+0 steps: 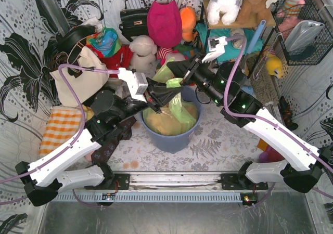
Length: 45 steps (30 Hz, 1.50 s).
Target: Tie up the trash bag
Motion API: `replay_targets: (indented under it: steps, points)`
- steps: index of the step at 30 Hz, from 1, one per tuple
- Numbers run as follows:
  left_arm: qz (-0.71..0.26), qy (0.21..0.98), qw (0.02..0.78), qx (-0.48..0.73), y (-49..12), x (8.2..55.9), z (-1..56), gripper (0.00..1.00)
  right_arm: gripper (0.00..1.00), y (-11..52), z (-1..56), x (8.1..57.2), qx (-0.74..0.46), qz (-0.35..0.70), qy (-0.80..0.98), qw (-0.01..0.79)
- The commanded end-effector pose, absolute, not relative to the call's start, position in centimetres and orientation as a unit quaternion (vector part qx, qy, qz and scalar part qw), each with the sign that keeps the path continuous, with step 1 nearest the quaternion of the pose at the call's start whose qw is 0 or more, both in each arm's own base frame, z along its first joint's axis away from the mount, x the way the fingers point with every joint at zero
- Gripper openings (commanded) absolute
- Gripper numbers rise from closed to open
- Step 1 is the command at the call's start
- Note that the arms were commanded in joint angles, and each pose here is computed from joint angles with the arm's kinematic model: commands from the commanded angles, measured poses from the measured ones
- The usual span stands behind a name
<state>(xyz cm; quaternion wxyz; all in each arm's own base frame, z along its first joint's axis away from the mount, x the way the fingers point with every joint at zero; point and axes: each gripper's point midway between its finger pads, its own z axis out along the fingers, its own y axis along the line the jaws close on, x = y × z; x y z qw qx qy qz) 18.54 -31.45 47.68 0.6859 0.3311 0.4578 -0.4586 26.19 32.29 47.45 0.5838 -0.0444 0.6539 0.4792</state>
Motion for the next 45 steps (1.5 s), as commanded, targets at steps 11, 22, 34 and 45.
replay_targets:
  steps: [11,22,34,45]
  points:
    - [-0.414,0.437,0.758,0.25,-28.3,20.4,50.8,0.01,0.0,28.9,46.3,26.5,0.198,0.49,0.707,0.469]
    - [-0.392,0.46,0.768,0.211,-27.1,21.7,50.1,0.01,0.0,30.5,46.2,24.8,0.106,0.552,0.663,0.495]
    - [-0.379,0.474,0.769,0.202,-26.7,22.3,49.7,0.01,0.0,31.7,47.7,20.8,-0.058,0.604,0.578,0.546]
    - [-0.369,0.487,0.765,0.202,-26.5,22.6,49.1,0.01,0.0,31.6,47.5,18.1,-0.144,0.62,0.506,0.582]
